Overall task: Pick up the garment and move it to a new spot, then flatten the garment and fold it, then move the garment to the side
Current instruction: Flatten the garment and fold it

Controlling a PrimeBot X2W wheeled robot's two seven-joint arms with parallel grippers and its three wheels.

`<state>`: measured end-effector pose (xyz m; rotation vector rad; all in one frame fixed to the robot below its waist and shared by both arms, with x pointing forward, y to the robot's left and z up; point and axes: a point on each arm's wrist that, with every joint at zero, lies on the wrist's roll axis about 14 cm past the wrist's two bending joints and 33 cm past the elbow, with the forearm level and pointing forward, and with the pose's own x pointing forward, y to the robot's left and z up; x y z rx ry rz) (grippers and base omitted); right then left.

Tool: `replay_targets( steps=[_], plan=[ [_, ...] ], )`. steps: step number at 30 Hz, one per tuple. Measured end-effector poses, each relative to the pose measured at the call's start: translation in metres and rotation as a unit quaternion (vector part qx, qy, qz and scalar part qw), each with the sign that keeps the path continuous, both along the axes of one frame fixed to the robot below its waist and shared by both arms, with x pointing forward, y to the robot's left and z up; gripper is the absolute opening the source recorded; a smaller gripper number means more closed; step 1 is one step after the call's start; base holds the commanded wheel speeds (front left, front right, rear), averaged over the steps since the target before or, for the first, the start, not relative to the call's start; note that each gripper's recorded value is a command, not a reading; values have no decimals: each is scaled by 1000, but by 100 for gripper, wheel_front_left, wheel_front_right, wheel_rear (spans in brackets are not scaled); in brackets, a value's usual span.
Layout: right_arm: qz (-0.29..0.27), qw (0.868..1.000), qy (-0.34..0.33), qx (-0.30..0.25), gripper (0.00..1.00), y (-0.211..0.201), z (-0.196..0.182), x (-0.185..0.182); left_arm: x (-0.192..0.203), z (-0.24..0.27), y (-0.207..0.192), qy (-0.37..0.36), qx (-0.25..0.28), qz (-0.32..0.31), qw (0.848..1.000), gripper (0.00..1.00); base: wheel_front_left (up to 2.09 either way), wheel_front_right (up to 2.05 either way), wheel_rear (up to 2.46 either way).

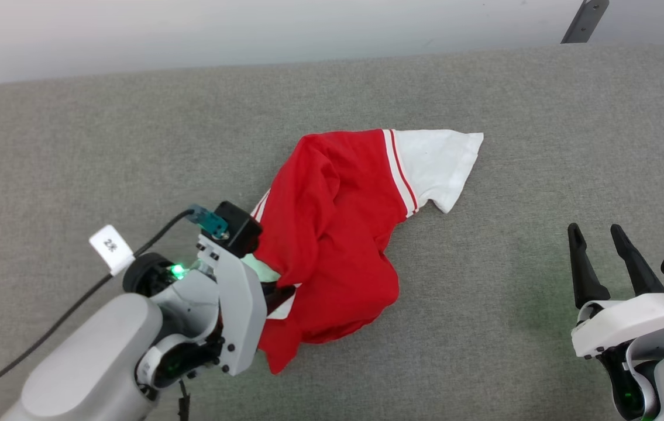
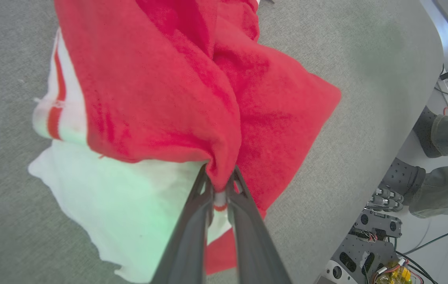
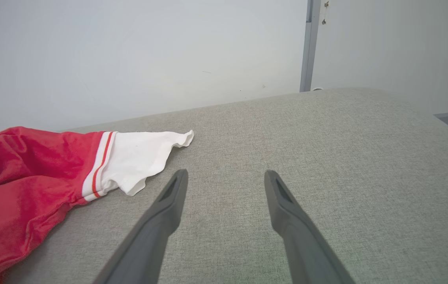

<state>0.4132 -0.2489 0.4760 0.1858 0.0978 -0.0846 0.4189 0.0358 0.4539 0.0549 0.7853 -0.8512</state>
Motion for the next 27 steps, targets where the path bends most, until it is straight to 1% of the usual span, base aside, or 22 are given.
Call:
replay_targets(
  steps=[4,7,8,13,18,22,23,25,27],
  plan=[
    [2,1000,-1,3,100,2,0,1,2,-1,10,-2,14,7,1000,0,0,0,0],
    [3,1000,-2,5,100,3,1,2,9,1,22,-12,22,24,999,0,0,0,0],
    [4,1000,-3,5,100,4,1,2,15,4,35,-30,38,34,998,0,0,0,0],
    [8,1000,-3,4,100,5,2,4,40,16,72,-90,83,60,991,0,0,0,0],
    [15,1000,2,3,100,8,0,7,69,28,96,-146,114,82,979,0,0,0,0],
    [22,1000,8,0,100,12,-3,10,92,31,100,-179,113,95,973,0,0,0,0],
    [22,1000,8,0,100,12,-3,10,92,31,100,-179,113,95,973,0,0,0,0],
    [28,1000,11,-2,100,14,-5,16,108,28,104,-192,121,101,969,0,0,0,0],
    [32,999,12,-3,100,16,-6,20,118,23,105,-191,118,110,968,0,0,0,0]
  ],
)
